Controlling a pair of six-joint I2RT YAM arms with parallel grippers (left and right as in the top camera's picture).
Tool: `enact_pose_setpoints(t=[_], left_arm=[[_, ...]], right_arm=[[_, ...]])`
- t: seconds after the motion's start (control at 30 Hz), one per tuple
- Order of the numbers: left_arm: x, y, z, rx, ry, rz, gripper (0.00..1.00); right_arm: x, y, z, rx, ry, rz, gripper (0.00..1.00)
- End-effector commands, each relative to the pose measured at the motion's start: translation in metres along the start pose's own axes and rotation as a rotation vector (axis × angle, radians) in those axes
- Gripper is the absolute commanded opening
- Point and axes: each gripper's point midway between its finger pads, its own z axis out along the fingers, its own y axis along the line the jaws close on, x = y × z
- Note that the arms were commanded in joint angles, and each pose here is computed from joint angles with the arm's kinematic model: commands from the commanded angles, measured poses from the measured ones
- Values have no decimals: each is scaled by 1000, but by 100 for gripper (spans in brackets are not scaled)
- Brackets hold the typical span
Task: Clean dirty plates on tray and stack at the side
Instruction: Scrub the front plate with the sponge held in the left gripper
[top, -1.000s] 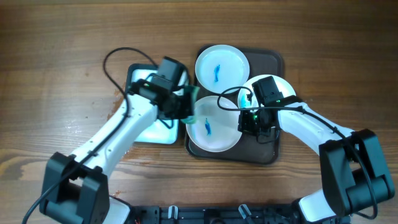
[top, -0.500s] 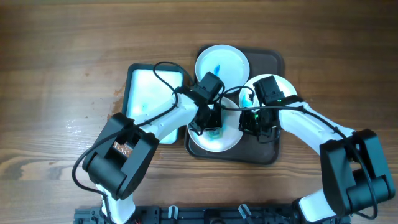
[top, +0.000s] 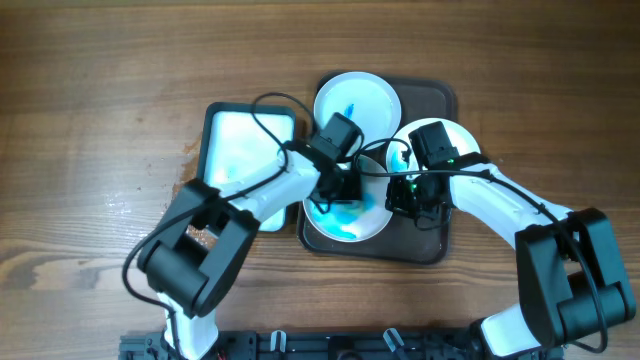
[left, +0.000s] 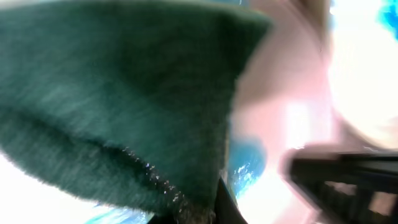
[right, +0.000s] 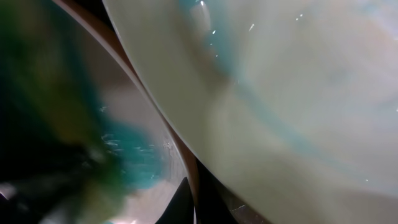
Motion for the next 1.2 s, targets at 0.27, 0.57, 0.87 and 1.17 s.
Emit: enact_pose_setpoints(t=[0.27,0.57,0.87,1.17], left_arm=[[45,68,7,-323,122,-84,4],[34,143,-30,-647,59,-137,4],[21,2,15,76,103,20,4],[29,45,12,-145,106,-26,4]], right_arm=[[15,-25,21,104,51,33,4],[16,-23,21,91,58,33,5],[16,-23,21,92,58,31,4],[21,-26,20,103,77,38,5]])
